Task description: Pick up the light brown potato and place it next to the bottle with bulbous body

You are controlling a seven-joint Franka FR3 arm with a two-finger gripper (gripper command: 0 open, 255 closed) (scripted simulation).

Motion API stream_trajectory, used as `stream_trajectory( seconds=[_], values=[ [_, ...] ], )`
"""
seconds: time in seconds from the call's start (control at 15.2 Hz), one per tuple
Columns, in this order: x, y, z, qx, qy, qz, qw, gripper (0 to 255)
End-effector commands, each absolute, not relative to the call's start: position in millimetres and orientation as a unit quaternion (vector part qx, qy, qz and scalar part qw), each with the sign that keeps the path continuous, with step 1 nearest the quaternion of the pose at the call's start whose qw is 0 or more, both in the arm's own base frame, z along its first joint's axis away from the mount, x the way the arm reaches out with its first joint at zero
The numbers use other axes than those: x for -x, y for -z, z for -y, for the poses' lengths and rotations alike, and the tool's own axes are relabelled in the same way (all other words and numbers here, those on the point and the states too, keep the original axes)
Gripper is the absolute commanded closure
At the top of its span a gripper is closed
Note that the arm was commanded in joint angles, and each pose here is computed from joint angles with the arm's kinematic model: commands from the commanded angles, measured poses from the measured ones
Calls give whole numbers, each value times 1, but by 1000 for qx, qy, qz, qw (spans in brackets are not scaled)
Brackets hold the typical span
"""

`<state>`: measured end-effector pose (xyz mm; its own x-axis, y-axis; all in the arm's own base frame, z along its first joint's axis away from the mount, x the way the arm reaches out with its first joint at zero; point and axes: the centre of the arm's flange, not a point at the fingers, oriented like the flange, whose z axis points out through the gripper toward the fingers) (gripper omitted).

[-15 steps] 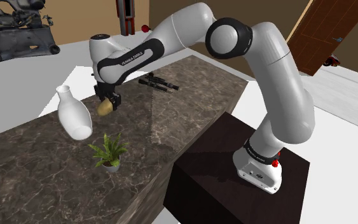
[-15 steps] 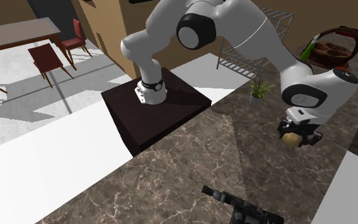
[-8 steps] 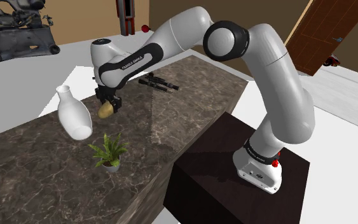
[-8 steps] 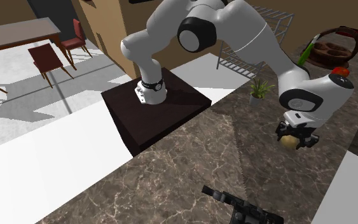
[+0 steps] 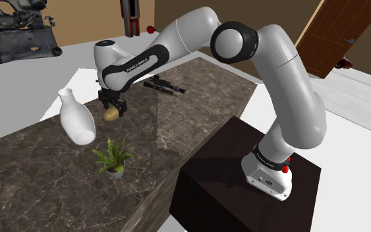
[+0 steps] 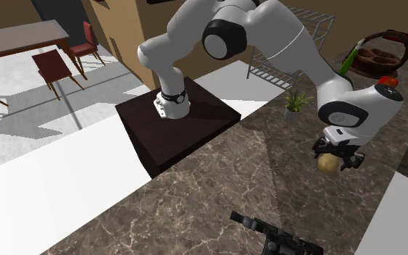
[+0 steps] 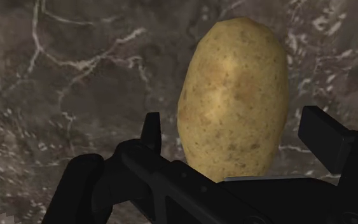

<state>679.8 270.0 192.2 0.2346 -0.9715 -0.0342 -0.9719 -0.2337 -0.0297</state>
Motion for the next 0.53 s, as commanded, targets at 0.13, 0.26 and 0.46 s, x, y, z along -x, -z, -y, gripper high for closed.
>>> stream_trajectory(
  seconds=[0.13,0.26,0.46],
  values=[
    [-679,-219,-269,785,-4,-619,22,0],
    [-679,-242,-268,785,-4,-619,22,0],
    [-679,-242,-268,785,-4,-619,22,0]
  ],
)
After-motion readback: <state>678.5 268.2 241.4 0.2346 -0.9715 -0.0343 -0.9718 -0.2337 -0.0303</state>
